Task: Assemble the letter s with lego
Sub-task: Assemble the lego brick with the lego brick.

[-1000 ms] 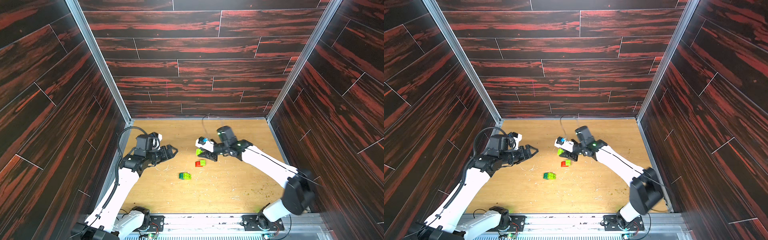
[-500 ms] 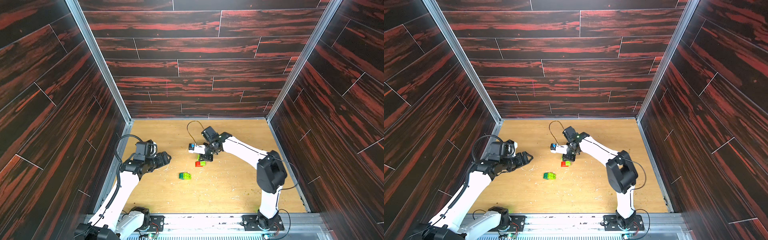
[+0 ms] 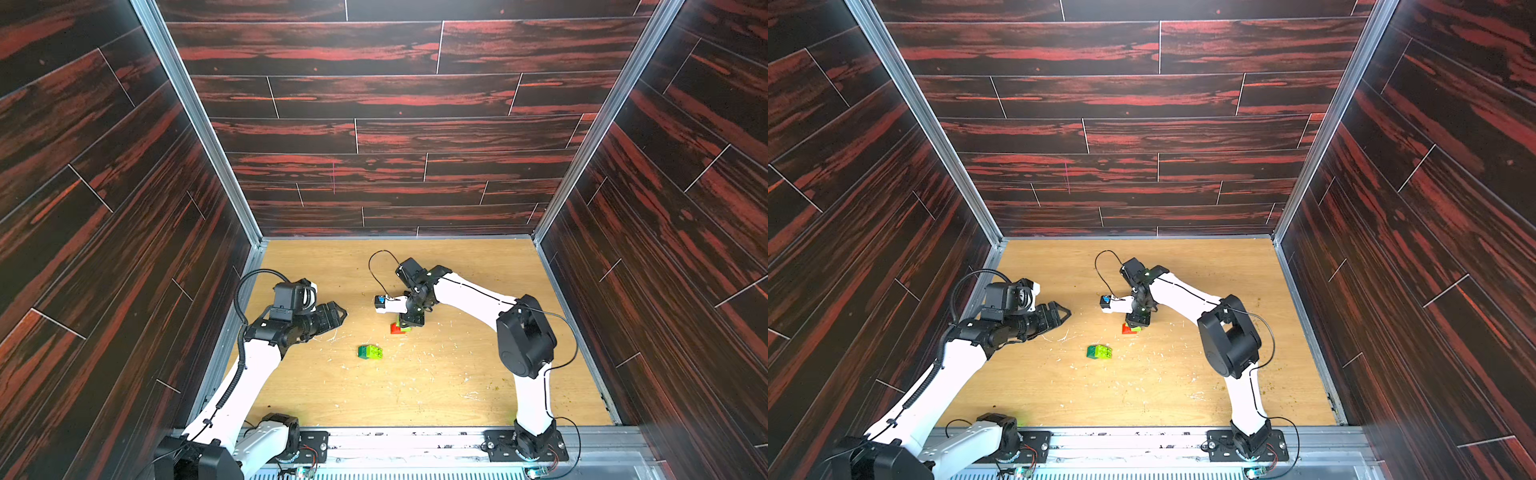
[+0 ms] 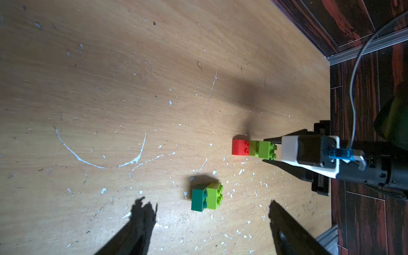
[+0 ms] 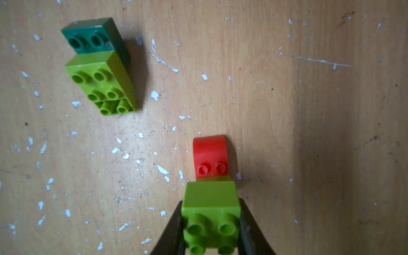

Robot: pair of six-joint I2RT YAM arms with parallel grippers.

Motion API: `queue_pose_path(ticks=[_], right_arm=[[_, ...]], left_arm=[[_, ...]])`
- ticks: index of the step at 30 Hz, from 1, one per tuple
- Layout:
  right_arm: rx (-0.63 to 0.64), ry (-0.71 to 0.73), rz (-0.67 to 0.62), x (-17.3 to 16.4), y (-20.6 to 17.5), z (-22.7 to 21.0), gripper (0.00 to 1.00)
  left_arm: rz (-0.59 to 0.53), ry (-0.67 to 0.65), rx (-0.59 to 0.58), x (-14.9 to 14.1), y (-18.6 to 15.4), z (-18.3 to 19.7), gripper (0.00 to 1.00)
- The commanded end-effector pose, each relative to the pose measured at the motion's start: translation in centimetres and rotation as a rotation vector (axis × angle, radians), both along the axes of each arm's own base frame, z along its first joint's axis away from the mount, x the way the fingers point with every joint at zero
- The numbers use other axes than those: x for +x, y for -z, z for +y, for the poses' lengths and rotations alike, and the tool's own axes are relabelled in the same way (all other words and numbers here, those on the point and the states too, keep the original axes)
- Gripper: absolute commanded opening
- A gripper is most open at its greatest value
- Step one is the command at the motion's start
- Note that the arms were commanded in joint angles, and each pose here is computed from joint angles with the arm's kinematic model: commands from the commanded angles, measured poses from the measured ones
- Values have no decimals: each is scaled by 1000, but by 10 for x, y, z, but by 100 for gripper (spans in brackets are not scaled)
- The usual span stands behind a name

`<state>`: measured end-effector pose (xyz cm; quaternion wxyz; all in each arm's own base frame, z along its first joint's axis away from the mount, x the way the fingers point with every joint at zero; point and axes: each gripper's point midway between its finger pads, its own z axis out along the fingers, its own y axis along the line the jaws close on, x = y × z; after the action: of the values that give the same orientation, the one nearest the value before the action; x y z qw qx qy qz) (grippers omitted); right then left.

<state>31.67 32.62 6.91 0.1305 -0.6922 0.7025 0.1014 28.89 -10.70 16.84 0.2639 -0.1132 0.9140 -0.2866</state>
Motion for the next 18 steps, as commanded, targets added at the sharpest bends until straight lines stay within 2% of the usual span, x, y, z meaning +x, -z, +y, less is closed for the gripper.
queue_pose_path(ticks=[1, 18], right_arm=[[-55, -27, 49, -6, 20, -1, 24], [-159, -41, 92, -13, 34, -9, 24]], left_arm=[[9, 30, -5, -2, 6, -2, 84], [45, 90, -7, -6, 12, -8, 84]])
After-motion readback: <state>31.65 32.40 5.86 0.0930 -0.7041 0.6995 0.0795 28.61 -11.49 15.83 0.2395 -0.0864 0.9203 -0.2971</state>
